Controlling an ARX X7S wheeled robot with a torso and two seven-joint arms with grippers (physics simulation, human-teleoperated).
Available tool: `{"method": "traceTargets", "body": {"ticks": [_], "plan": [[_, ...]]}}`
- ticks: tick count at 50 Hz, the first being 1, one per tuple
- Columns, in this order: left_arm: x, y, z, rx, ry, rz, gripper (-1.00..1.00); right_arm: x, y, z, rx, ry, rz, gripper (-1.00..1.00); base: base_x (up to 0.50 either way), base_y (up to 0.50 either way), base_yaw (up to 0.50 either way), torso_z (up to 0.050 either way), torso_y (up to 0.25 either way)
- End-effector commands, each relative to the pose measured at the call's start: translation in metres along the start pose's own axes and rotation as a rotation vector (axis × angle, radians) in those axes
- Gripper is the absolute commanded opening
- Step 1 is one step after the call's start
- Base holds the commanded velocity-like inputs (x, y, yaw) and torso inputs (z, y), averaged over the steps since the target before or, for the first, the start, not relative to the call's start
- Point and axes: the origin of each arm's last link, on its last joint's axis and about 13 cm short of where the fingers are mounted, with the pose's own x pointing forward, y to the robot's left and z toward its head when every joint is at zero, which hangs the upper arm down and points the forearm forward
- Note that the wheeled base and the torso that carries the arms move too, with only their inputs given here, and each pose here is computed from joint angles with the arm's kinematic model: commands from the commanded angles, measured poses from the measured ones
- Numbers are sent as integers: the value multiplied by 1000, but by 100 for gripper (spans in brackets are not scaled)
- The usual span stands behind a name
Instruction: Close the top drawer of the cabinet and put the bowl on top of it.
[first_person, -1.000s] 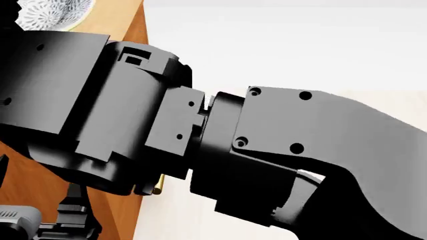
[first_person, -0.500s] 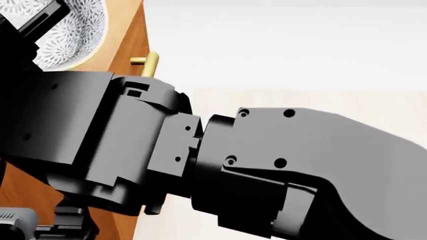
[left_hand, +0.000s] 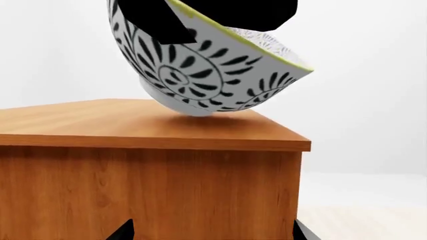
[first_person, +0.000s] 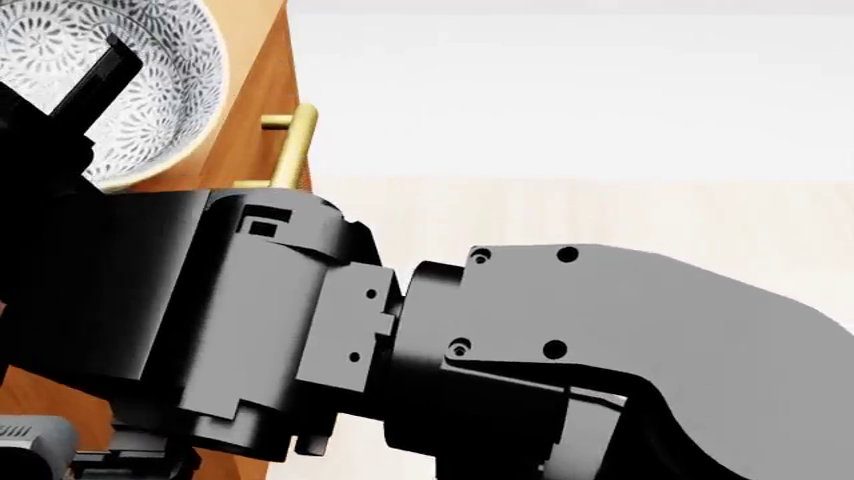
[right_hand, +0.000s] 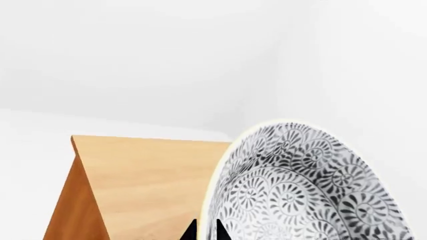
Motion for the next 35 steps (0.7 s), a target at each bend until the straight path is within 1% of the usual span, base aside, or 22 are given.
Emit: {"method": "traceTargets", "body": {"ticks": [1, 13, 21, 22, 29, 35], "plan": [[0, 0, 0, -2, 1, 0, 100, -1, 3, -5, -35, 15, 15, -100, 0, 0, 0, 0, 0], [0, 1, 2, -5, -5, 4, 100, -2, 4, -5, -47, 28, 38, -100, 0, 0, 0, 0, 0], [1, 2, 4, -7, -9, 9, 100, -2, 0, 1, -42, 27, 40, -100, 0, 0, 0, 0, 0], [1, 2, 4, -8, -9, 10, 100, -3, 1, 2, -51, 28, 35, 100, 0, 0, 0, 0, 0], [0, 2, 4, -8, -11, 9, 100, -4, 0, 7, -56, 16, 23, 100, 0, 0, 0, 0, 0], [-1, 1, 5, -7, -12, 6, 100, -5, -5, 19, -51, -6, -3, 100, 0, 0, 0, 0, 0]]}}
